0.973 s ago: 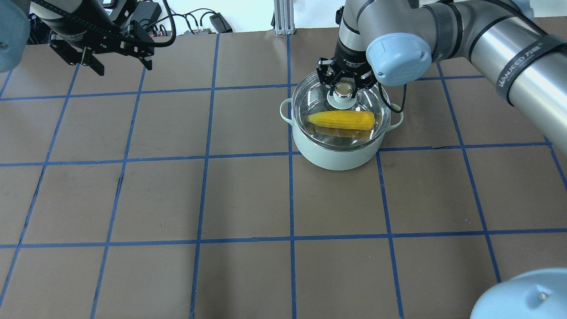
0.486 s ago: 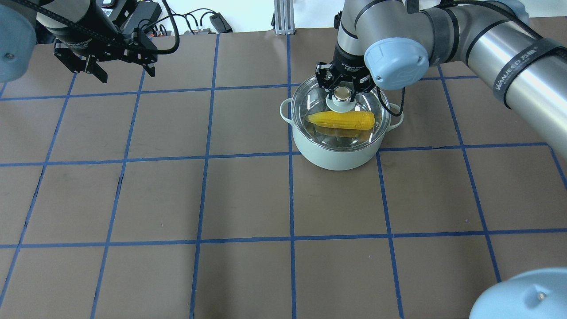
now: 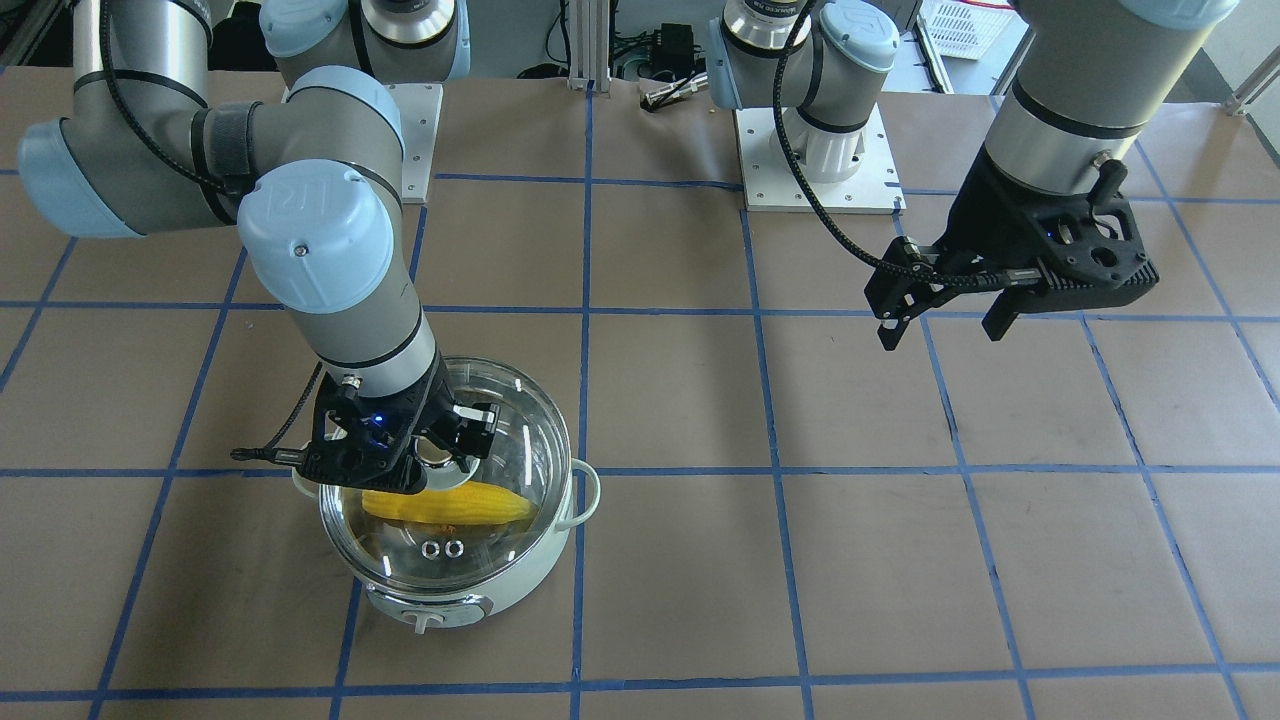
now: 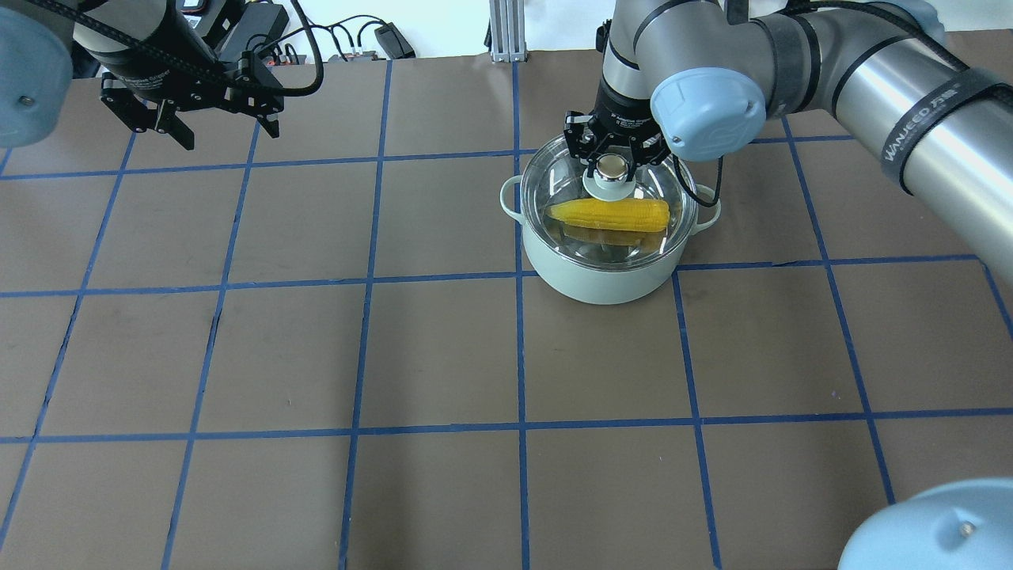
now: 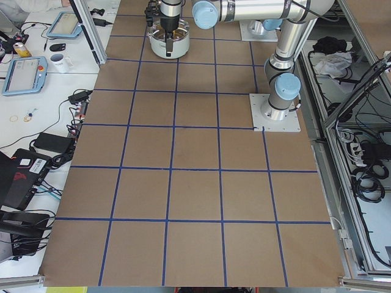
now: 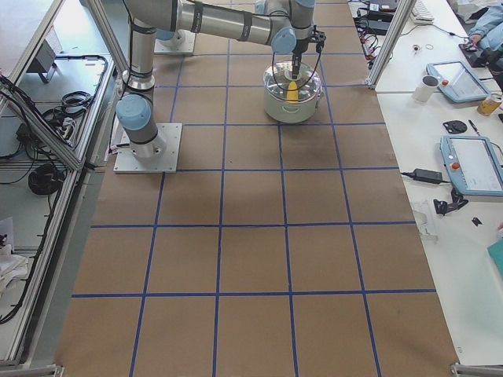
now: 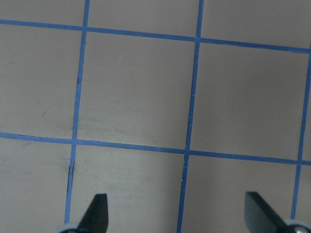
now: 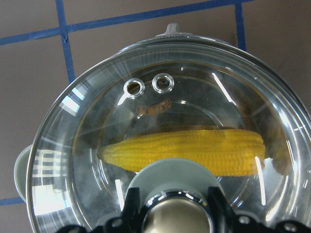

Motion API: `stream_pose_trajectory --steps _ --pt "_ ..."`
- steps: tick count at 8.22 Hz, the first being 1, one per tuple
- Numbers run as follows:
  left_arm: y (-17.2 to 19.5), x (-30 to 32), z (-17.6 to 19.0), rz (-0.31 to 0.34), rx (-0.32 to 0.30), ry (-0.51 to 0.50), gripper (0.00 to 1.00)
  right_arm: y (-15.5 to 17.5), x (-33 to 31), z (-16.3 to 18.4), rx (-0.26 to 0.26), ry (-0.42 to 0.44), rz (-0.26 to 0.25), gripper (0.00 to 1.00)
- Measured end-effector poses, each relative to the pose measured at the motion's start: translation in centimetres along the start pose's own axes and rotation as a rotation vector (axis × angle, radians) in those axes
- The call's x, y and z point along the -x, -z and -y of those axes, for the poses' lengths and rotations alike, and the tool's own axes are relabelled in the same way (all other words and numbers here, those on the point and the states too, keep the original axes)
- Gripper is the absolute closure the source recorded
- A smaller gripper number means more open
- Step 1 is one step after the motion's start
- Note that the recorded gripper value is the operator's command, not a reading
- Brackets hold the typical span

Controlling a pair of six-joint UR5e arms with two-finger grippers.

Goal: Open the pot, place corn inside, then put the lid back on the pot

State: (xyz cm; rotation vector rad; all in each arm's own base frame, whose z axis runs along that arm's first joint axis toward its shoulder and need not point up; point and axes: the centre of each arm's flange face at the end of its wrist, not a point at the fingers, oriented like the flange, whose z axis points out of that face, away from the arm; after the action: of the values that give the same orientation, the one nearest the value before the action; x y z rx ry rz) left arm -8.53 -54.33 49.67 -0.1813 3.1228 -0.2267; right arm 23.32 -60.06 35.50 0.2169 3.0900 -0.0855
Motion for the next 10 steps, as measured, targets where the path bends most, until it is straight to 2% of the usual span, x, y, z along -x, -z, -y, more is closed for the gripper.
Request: stream_pose_trajectory --steps 7,8,9,10 --pt "-0.77 -0.09 0.2 -0.001 0.018 -0.015 0.0 -0.02 -0.17 0.07 -0.002 0.013 -0.009 0.69" --pt "-0.73 -0.09 0.13 0.0 0.02 -0.025 0.0 -0.04 -0.17 0.09 -0.003 0.014 -0.009 0.63" --pt "-0.59 -0.08 0.01 0.0 0.019 -0.032 0.0 -0.06 -0.17 0.1 -0.003 0.014 -0.009 0.48" --pt "-0.38 -0.08 -0.15 0.001 0.018 -0.034 0.0 -0.08 -0.18 0.11 -0.003 0.014 -0.01 0.37"
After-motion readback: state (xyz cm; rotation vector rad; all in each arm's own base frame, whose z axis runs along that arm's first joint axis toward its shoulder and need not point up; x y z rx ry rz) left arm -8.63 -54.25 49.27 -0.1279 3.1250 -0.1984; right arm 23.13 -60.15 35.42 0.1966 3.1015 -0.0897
